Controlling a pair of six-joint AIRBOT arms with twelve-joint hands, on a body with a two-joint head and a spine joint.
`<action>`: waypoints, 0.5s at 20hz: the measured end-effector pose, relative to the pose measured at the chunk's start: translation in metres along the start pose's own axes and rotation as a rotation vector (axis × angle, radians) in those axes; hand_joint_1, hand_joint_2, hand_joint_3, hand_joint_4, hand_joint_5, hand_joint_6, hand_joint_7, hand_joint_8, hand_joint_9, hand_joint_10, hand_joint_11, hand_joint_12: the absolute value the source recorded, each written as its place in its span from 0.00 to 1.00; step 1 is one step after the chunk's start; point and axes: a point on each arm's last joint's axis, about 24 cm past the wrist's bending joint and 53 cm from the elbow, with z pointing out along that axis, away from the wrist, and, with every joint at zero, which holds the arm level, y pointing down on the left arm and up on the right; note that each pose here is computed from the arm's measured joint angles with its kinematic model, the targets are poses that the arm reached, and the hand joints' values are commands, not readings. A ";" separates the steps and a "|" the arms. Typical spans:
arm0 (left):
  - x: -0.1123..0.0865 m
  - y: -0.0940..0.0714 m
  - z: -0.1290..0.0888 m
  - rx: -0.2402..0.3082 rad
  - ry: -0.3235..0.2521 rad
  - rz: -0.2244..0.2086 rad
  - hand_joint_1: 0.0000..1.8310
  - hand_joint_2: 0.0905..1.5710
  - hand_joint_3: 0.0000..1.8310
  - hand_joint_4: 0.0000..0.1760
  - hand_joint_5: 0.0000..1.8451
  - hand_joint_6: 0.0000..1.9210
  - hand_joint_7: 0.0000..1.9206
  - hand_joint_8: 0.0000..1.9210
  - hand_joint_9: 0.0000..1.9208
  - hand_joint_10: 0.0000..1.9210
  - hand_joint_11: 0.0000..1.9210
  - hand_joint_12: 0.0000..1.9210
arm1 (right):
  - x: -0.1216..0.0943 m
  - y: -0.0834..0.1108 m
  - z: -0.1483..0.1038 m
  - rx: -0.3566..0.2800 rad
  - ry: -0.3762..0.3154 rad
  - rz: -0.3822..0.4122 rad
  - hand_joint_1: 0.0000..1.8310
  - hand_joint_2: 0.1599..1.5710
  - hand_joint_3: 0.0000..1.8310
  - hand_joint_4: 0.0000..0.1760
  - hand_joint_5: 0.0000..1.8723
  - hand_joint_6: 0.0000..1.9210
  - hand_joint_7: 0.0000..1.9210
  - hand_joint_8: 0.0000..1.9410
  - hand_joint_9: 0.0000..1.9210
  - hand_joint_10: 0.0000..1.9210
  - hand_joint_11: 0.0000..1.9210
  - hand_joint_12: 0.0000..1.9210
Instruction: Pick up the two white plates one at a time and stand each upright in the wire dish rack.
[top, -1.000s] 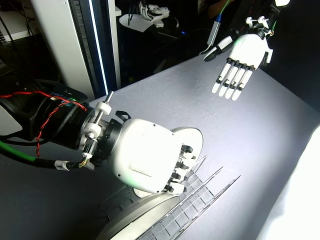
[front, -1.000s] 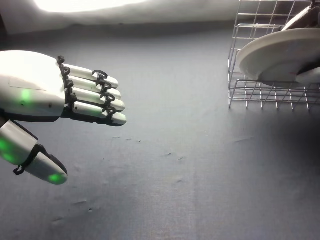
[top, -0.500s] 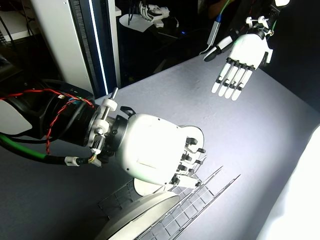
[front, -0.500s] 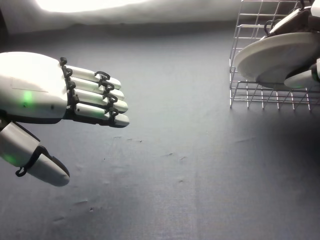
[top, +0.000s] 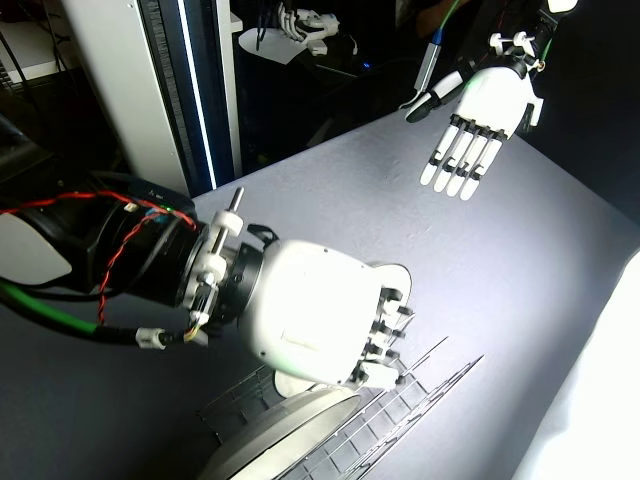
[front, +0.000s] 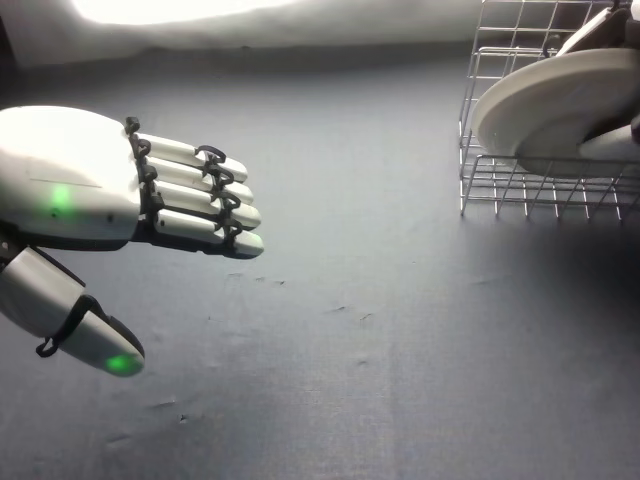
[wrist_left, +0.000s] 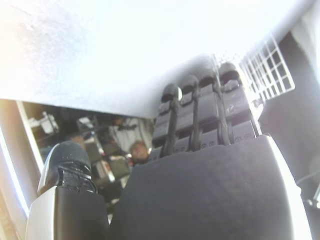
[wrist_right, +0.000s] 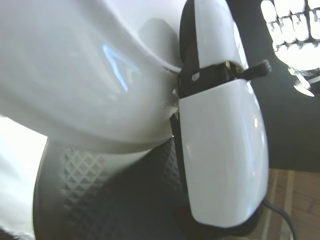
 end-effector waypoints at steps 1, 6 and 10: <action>0.000 -0.001 0.000 0.002 0.001 0.001 0.00 0.66 0.00 0.00 0.06 0.00 0.04 0.00 0.03 0.00 0.02 0.02 | -0.002 -0.001 0.000 0.002 -0.003 0.000 0.68 0.62 0.00 0.00 0.43 0.00 0.42 0.00 0.42 0.00 0.18 0.60; 0.000 0.000 0.000 0.000 0.000 0.001 0.00 0.66 0.00 0.00 0.06 0.00 0.03 0.00 0.02 0.00 0.00 0.02 | 0.003 0.004 0.004 -0.021 0.011 -0.043 0.67 0.62 0.00 0.00 0.42 0.00 0.41 0.00 0.41 0.00 0.17 0.60; 0.001 -0.004 0.002 0.010 0.002 0.001 0.00 0.66 0.00 0.00 0.06 0.00 0.04 0.01 0.03 0.01 0.01 0.02 | 0.004 0.008 0.005 -0.034 0.016 -0.068 0.62 0.61 0.00 0.00 0.32 0.00 0.33 0.00 0.33 0.00 0.06 0.62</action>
